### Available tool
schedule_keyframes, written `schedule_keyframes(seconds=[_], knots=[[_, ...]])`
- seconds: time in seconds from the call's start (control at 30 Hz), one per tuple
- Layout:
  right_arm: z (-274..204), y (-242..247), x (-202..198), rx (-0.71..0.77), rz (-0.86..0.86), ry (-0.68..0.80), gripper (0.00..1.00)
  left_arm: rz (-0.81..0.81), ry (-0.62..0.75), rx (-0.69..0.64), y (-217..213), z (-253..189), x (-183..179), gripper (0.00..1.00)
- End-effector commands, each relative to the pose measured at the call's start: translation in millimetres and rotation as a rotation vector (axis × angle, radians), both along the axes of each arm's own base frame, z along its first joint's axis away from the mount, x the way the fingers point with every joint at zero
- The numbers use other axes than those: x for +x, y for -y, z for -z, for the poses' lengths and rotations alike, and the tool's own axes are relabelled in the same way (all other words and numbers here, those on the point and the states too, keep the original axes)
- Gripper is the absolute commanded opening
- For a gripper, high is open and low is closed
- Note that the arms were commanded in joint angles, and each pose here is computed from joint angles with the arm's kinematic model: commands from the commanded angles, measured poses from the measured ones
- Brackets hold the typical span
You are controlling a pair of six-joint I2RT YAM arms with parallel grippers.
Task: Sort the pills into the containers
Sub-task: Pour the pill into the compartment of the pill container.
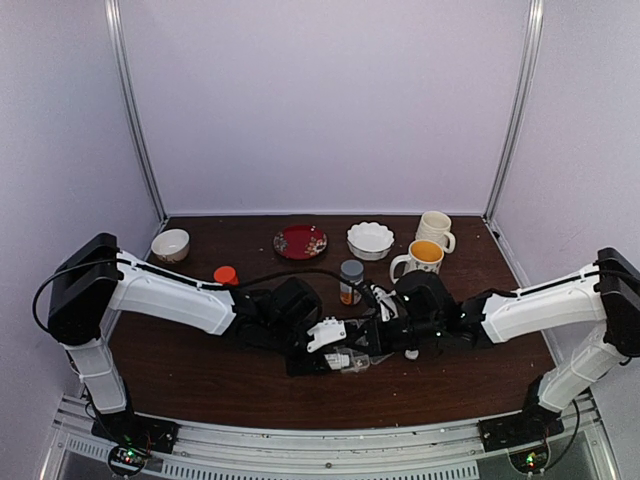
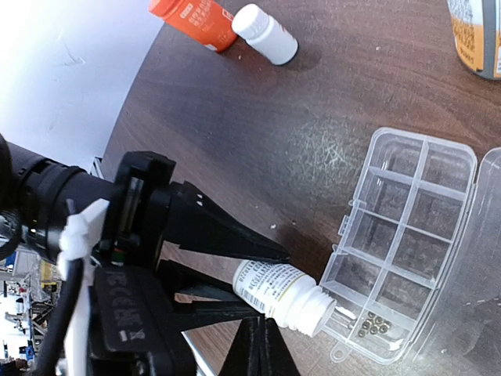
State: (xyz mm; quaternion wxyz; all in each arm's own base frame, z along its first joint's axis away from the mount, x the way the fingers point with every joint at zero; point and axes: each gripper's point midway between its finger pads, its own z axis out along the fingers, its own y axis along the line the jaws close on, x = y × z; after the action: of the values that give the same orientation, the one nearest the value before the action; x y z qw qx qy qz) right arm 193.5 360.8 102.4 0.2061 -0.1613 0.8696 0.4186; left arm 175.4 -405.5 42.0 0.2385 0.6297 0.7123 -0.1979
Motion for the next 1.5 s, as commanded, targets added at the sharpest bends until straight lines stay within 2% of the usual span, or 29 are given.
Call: schedule_keyframes(seconds=[0.0,0.23,0.37,0.6,0.73,0.97,1.27,1.47], knots=[[-2,-2,2,0.025,0.001,0.009,0.00,0.020,0.004,-0.023,10,-2,0,0.00],[32,-9,-8,-0.054,-0.043,-0.072,0.00,0.022,0.004,-0.023,11,-3,0,0.00],[25,1,-1,-0.077,-0.015,-0.040,0.00,0.022,0.004,-0.022,11,-3,0,0.00],[-13,6,6,0.025,0.014,0.040,0.00,0.020,0.001,-0.020,10,-2,0,0.00],[2,-3,1,0.020,-0.023,-0.009,0.00,0.021,0.004,-0.020,11,-3,0,0.00],[38,-7,-6,-0.074,-0.036,-0.071,0.00,0.020,0.001,-0.016,10,-2,0,0.00],[-8,18,10,-0.003,0.052,0.051,0.00,0.020,0.000,-0.015,10,-2,0,0.00],[-16,52,21,-0.084,0.123,0.110,0.00,0.021,0.004,-0.024,12,-5,1,0.00]])
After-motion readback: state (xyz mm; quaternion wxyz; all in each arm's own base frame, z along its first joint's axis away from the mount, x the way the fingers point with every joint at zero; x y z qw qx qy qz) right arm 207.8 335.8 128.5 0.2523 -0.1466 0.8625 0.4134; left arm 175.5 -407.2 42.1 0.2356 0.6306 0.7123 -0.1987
